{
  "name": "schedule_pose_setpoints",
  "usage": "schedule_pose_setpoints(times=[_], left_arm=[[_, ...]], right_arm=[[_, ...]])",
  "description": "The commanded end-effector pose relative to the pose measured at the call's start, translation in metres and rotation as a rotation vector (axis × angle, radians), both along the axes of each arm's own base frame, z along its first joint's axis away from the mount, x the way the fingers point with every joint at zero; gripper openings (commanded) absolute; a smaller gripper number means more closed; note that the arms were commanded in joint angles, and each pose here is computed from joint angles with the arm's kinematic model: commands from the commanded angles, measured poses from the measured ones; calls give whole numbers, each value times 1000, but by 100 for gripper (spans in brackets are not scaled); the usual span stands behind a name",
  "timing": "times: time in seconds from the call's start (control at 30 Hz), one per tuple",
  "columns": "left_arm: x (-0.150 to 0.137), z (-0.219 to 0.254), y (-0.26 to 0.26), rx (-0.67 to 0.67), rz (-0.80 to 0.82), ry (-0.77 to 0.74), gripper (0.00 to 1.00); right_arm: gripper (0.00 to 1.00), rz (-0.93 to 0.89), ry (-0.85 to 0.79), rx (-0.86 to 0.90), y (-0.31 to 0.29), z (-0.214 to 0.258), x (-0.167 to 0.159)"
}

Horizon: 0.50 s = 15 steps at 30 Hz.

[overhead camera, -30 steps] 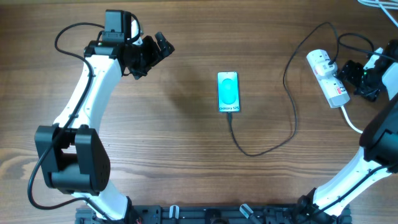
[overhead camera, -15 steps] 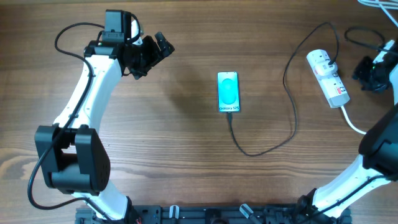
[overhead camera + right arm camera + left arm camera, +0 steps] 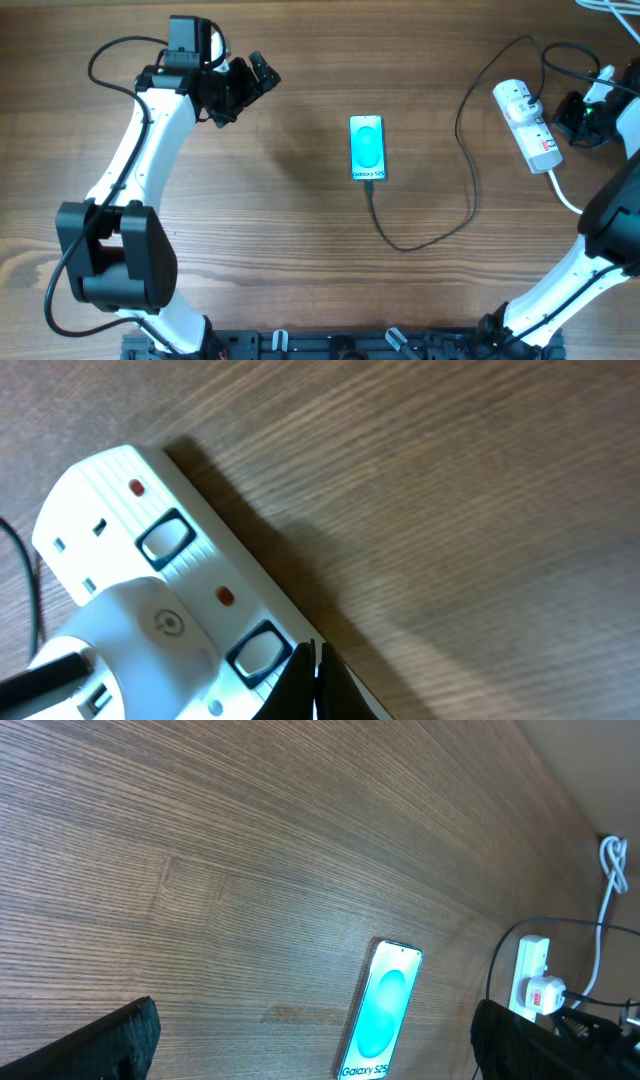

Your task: Plug charger to phone and switch on socket

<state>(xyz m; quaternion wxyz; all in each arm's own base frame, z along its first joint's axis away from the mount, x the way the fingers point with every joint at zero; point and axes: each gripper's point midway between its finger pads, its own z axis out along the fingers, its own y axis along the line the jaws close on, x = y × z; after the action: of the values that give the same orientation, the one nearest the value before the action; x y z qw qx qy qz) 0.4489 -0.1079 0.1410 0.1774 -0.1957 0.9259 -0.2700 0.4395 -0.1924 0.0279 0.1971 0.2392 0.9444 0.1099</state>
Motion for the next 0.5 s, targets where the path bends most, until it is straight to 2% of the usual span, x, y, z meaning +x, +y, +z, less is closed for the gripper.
schedule_pose_setpoints(times=[0.0,0.03,0.1,0.47], left_arm=[[1,7,3,17,-10,-28,100],[1,7,3,17,-10,-28,100],[1,7,3,17,-10,-28,100],[1,7,3,17,-10,-28,100]], right_arm=[[4,31,-41,98,16,-10,8],[5,23,-46,102,16,-9,9],[29,12,-48,105,16,-9,10],[30,-13,34,64,10,-17,-5]])
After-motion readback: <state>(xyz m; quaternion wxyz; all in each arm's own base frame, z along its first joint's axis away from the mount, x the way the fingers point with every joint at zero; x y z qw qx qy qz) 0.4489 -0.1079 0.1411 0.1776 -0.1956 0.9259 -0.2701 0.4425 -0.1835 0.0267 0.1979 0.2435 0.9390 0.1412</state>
